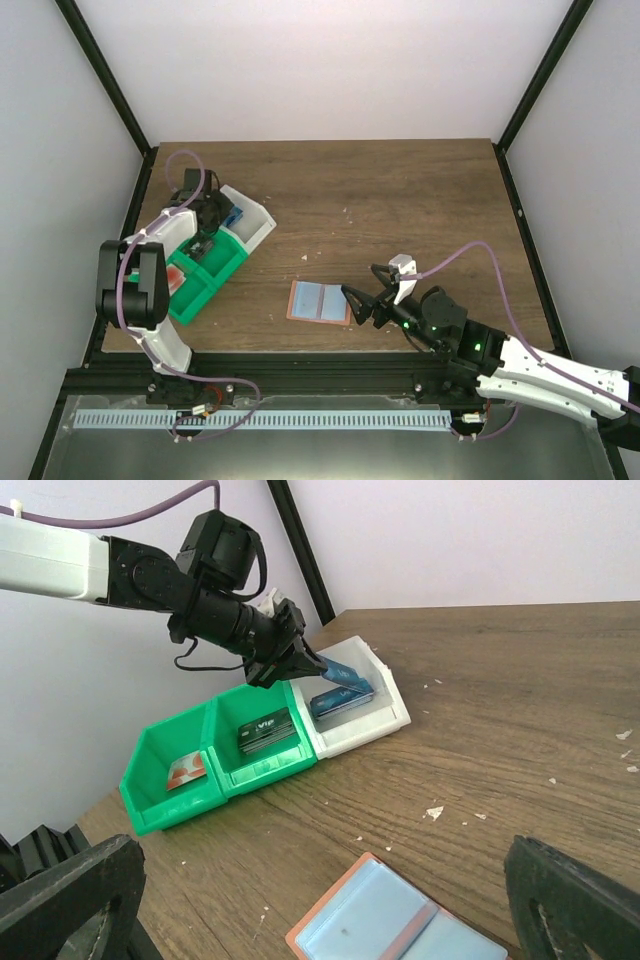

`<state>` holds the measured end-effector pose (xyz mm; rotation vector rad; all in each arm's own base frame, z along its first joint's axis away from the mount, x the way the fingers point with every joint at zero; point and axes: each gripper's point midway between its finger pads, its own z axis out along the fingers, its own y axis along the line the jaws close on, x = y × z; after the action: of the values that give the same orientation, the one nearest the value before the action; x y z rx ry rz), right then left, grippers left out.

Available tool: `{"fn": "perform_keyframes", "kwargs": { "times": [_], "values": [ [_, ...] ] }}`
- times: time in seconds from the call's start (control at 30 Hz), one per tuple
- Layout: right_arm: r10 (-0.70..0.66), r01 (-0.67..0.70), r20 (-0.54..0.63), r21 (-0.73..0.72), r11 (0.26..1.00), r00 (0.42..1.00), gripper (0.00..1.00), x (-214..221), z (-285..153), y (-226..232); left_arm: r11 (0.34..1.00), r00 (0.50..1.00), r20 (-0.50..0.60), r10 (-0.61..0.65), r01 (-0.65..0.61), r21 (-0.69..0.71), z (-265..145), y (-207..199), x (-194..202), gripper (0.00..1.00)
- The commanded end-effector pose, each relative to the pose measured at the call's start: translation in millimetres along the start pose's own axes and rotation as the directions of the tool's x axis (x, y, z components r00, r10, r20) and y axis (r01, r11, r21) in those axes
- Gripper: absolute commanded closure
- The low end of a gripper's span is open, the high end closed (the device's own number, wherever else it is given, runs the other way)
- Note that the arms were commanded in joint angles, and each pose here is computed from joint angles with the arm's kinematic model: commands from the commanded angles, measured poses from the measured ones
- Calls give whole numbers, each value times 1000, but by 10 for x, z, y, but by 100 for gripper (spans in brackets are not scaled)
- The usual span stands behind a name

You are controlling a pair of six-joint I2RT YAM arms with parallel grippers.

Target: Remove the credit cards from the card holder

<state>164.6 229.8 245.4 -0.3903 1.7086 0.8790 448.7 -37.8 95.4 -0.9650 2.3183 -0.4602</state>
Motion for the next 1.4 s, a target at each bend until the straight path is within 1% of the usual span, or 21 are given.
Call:
{"fn": "perform_keyframes", "kwargs": {
  "times": [0.0, 0.13, 0.23, 0.3, 0.73, 0.87, 1.0, 1.27, 1.37],
  "values": [
    [16, -17, 25, 12, 1000, 1000, 0, -139, -25, 17, 1000, 1000, 9, 3, -3, 7, 39, -30, -52, 100],
    [15, -16, 22, 29, 999, 1000, 0, -126, -26, -17, 1000, 1000, 11, 14, -14, -9, 62, 15, -42, 100],
    [20, -20, 21, 30, 999, 1000, 0, -112, -26, -21, 1000, 1000, 5, 13, -13, 5, 63, 4, -20, 99],
    [21, -22, 17, 27, 999, 1000, 0, -99, -21, -16, 1000, 1000, -1, 10, -10, 19, 73, -1, 7, 94],
    [17, -18, 4, 39, 999, 1000, 0, -71, -31, -45, 1000, 1000, -1, 14, -14, 16, 40, -38, -28, 83],
    [21, -22, 8, 44, 999, 1000, 0, -83, -32, -49, 1000, 1000, 14, 13, -14, 6, 9, -22, -52, 78],
    [14, -15, 13, 42, 999, 1000, 0, -114, -34, -39, 999, 999, 29, 34, -34, 5, -33, -26, -73, 72],
    [6, -6, 11, 45, 999, 1000, 0, -120, -40, -43, 998, 995, 81, 61, -60, -16, -156, -26, -168, 69],
    [14, -14, 0, 41, 999, 1000, 0, -93, -34, -38, 998, 993, 101, 66, -65, -16, -196, -41, -197, 62]
  ]
}}
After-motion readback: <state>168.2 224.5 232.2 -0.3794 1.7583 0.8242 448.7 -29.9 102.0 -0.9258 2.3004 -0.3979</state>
